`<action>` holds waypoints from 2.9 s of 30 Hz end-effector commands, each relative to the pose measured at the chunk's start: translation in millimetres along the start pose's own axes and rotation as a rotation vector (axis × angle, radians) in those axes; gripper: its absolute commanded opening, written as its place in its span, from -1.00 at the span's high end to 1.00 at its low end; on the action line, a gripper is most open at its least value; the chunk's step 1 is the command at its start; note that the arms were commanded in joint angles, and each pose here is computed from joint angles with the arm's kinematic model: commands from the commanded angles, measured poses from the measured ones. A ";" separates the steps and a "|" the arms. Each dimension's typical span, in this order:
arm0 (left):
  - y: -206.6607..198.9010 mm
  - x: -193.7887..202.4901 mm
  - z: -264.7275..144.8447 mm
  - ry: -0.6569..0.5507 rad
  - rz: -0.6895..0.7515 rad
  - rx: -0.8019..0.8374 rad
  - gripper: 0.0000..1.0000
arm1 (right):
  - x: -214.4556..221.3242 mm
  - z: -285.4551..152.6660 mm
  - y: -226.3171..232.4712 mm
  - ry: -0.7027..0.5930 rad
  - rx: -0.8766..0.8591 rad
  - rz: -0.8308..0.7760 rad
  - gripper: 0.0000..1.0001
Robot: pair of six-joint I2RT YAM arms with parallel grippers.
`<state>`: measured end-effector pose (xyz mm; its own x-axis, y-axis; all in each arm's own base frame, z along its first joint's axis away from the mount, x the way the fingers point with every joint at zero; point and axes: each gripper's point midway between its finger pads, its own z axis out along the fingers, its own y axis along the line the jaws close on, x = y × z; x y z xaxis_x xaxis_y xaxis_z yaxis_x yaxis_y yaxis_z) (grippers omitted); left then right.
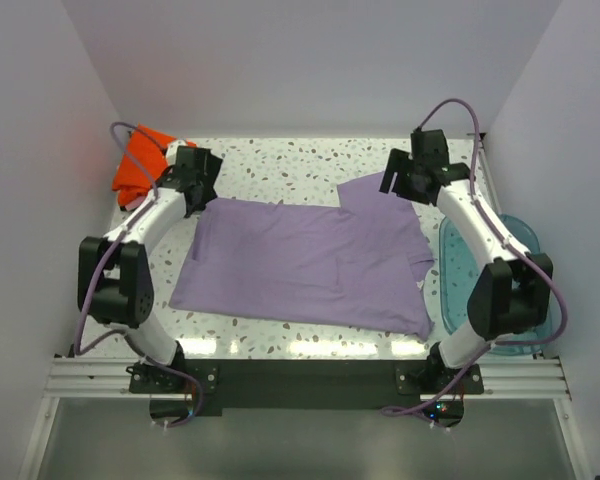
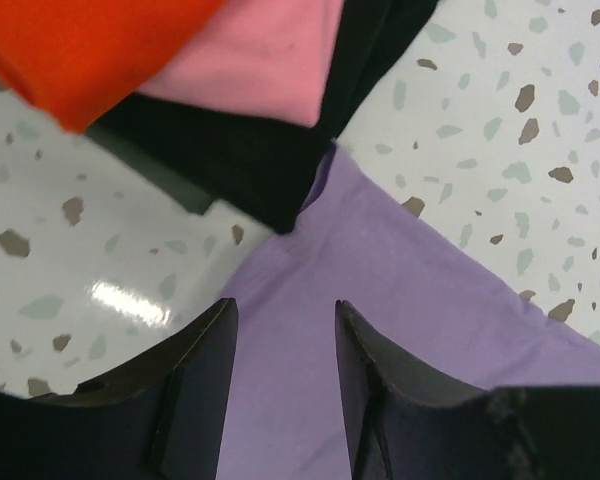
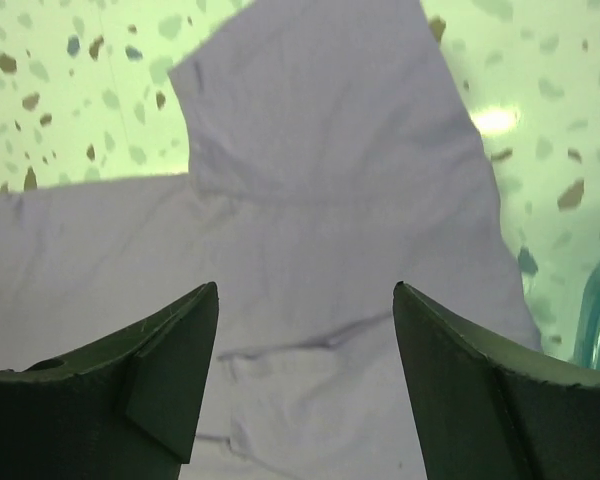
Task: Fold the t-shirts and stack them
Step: Fold the tshirt
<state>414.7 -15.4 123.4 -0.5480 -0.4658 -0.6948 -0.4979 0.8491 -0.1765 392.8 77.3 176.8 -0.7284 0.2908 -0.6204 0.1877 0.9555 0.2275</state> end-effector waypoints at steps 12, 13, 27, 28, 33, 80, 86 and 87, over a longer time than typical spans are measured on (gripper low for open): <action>-76.9 -44.3 74.3 -0.112 0.331 -0.163 0.12 | -74.9 72.0 15.2 -0.115 -0.008 -0.068 -0.44; -74.9 -42.3 78.1 -0.108 0.334 -0.179 0.14 | -73.6 76.1 14.5 -0.110 -0.007 -0.065 -0.44; -58.8 -14.4 114.2 -0.070 0.350 -0.289 0.24 | -59.5 99.5 11.3 -0.074 -0.013 -0.061 -0.43; -59.4 -15.1 114.8 -0.070 0.351 -0.291 0.25 | -58.2 100.3 11.4 -0.070 -0.015 -0.061 -0.43; -56.0 -9.8 121.2 -0.056 0.364 -0.316 0.24 | -56.0 101.8 10.5 -0.066 -0.017 -0.061 -0.43; -66.8 -39.0 83.4 -0.164 0.270 -0.202 1.00 | -56.6 164.6 -43.9 -0.013 0.215 -0.032 -0.26; -65.6 -33.6 83.8 -0.153 0.276 -0.191 1.00 | -52.8 187.9 -53.7 0.008 0.270 -0.047 -0.25; -64.7 -32.0 84.6 -0.149 0.278 -0.193 1.00 | -46.4 196.3 -56.0 0.024 0.276 -0.048 -0.24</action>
<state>512.0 -33.1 69.9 -0.6515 -0.1554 -0.7426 -0.4545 0.8636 0.2180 534.2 31.9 46.3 -0.7653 0.2601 -0.5887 0.3001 0.9534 0.0311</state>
